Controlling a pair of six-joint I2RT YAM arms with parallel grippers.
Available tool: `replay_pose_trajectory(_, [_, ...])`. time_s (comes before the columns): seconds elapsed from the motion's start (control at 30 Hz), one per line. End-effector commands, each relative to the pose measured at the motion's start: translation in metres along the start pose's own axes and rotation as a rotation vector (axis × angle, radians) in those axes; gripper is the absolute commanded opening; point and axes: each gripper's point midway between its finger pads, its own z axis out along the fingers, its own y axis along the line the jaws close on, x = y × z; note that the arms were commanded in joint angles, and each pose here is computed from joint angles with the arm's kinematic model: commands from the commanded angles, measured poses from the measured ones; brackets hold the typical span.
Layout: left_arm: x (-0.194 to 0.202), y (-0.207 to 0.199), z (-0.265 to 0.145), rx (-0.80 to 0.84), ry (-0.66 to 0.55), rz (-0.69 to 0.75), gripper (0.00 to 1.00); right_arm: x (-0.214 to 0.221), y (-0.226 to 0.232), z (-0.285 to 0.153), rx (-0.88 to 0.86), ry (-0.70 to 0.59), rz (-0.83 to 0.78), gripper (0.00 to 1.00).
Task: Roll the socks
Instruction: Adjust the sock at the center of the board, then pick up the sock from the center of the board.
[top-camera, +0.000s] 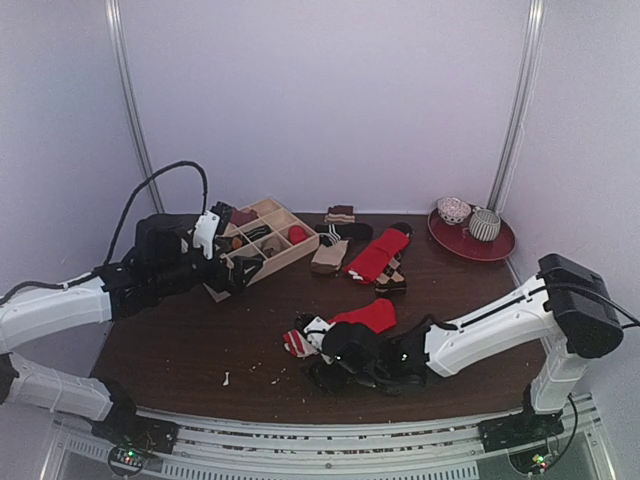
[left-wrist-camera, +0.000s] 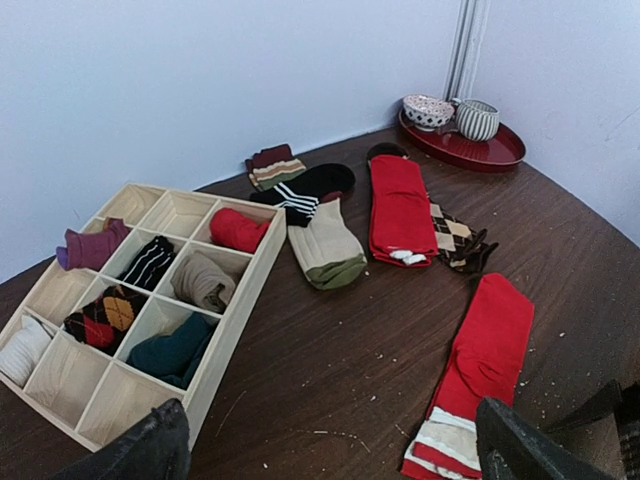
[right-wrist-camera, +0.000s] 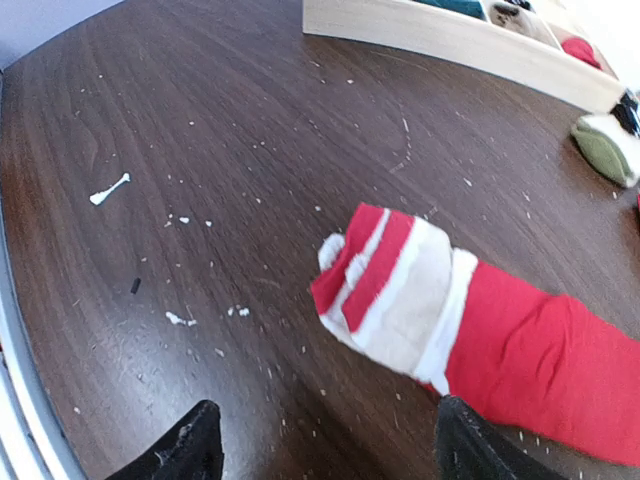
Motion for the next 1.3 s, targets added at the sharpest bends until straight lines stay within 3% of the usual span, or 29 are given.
replay_pose_trajectory(0.0, [0.004,0.008,0.004,-0.053,0.016,-0.007,0.98,-0.019,0.009,0.025,0.015,-0.062,-0.216,0.75])
replay_pose_trajectory(0.23, [0.006,0.008,0.004,-0.050,0.019,0.000,0.98,-0.010,0.004,0.056,0.000,-0.026,-0.194,0.76])
replay_pose_trajectory(0.5, [0.010,0.005,0.008,-0.032,0.033,0.004,0.98,0.006,-0.017,0.071,0.108,-0.027,-0.154,0.71])
replay_pose_trajectory(0.6, [0.011,0.004,0.009,-0.029,0.038,0.005,0.98,0.010,-0.019,0.073,0.110,-0.018,-0.160,0.61])
replay_pose_trajectory(0.73, [0.013,0.003,0.012,-0.019,0.047,0.008,0.98,0.019,-0.023,0.075,0.116,0.009,-0.151,0.27])
replay_pose_trajectory(0.83, [0.014,0.001,0.012,-0.010,0.046,0.013,0.98,0.025,-0.027,0.067,0.093,0.020,-0.096,0.15])
replay_pose_trajectory(1.1, [0.019,-0.030,0.012,0.174,-0.009,0.041,0.98,0.056,-0.009,0.009,-0.370,0.012,0.332,0.06])
replay_pose_trajectory(1.27, [0.035,-0.083,0.003,0.442,-0.054,0.133,0.98,0.072,0.006,-0.029,-0.651,0.037,0.529,0.05])
